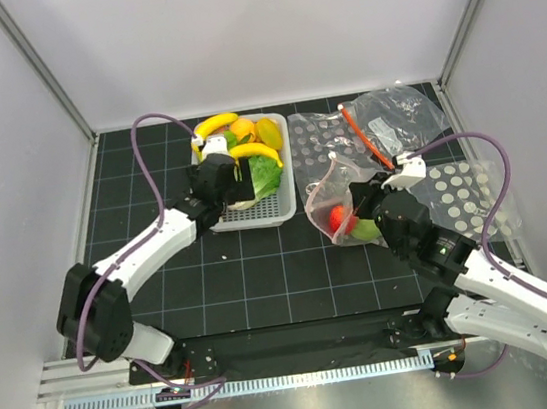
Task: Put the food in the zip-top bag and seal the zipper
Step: Pick up the fake vegetable from the bin.
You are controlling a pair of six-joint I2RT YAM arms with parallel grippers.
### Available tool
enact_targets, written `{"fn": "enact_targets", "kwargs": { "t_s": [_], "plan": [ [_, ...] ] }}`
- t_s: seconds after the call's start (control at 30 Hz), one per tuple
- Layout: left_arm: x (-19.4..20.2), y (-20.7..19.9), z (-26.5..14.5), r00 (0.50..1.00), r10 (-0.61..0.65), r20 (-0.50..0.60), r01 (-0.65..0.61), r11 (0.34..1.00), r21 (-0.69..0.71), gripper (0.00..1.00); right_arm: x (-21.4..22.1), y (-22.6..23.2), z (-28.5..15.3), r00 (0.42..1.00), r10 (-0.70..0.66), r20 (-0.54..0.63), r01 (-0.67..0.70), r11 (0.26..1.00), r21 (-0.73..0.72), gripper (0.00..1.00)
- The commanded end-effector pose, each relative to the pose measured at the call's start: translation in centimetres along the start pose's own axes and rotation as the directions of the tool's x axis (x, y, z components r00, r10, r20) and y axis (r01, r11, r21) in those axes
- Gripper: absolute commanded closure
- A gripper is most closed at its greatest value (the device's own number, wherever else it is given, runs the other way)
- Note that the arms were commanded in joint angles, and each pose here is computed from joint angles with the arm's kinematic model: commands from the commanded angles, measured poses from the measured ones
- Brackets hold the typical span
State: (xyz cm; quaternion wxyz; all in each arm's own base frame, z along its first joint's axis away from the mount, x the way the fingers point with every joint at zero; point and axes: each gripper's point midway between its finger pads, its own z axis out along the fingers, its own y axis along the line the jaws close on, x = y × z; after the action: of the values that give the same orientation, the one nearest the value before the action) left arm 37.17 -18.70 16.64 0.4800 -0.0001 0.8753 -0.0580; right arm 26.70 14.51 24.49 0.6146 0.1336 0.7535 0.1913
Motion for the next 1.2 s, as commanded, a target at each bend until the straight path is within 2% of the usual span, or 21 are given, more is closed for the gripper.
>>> {"fn": "enact_targets", "kwargs": {
  "t_s": [0.0, 0.33, 0.5, 0.63, 0.9, 1.0, 1.03, 1.07, 1.1, 1.17],
  "plan": [
    [-1.2, 1.9, 0.6, 0.999, 0.03, 0.01, -0.029, 0.994, -0.109, 0.0, -2.2, 1.2, 0.0, 0.997, 0.05, 0.054, -0.049, 0.999, -0.014, 0.99],
    [-1.8, 4.2, 1.4, 0.999, 0.006, 0.036, 0.001, 0.984, -0.176, 0.01, -1.9, 1.4, 0.2, 0.998, 0.041, 0.045, -0.04, 0.999, -0.02, 0.99],
    [-0.7, 4.4, 2.8, 1.0, 0.006, -0.012, -0.008, 0.984, -0.177, 0.1, -2.0, 1.3, 0.1, 0.998, 0.04, 0.047, -0.039, 0.999, -0.018, 0.99],
    [0.2, 4.8, 4.0, 0.998, -0.025, -0.053, 0.016, 0.986, -0.166, 0.22, -2.0, 1.3, 0.1, 0.998, 0.044, 0.05, -0.043, 0.999, -0.016, 0.99],
    [2.4, 6.0, 6.7, 0.988, -0.056, -0.143, 0.028, 0.982, -0.189, 0.29, -2.1, 1.4, 0.1, 0.998, 0.043, 0.05, -0.042, 0.999, -0.022, 0.99],
    [3.8, 6.9, 7.6, 0.976, -0.061, -0.209, 0.009, 0.971, -0.24, 0.44, -2.2, 1.3, 0.0, 0.998, 0.045, 0.053, -0.044, 0.999, -0.022, 0.99],
    [4.1, 7.1, 7.8, 0.973, -0.064, -0.222, 0.007, 0.968, -0.25, 0.53, -2.2, 1.2, 0.0, 0.998, 0.044, 0.054, -0.044, 0.999, -0.019, 0.99],
    [4.8, 7.4, 8.0, 0.968, -0.069, -0.243, 0.002, 0.964, -0.267, 0.58, -2.2, 1.3, 0.0, 0.998, 0.044, 0.052, -0.043, 0.999, -0.021, 0.99],
    [4.8, 7.5, 8.1, 0.967, -0.072, -0.243, 0.003, 0.962, -0.273, 0.69, -2.2, 1.3, -0.1, 0.997, 0.048, 0.053, -0.047, 0.999, -0.022, 0.99],
    [4.2, 7.3, 7.7, 0.97, -0.083, -0.228, 0.021, 0.965, -0.26, 0.79, -2.2, 1.2, -0.1, 0.997, 0.049, 0.056, -0.048, 0.999, -0.022, 0.99]
  ]
}}
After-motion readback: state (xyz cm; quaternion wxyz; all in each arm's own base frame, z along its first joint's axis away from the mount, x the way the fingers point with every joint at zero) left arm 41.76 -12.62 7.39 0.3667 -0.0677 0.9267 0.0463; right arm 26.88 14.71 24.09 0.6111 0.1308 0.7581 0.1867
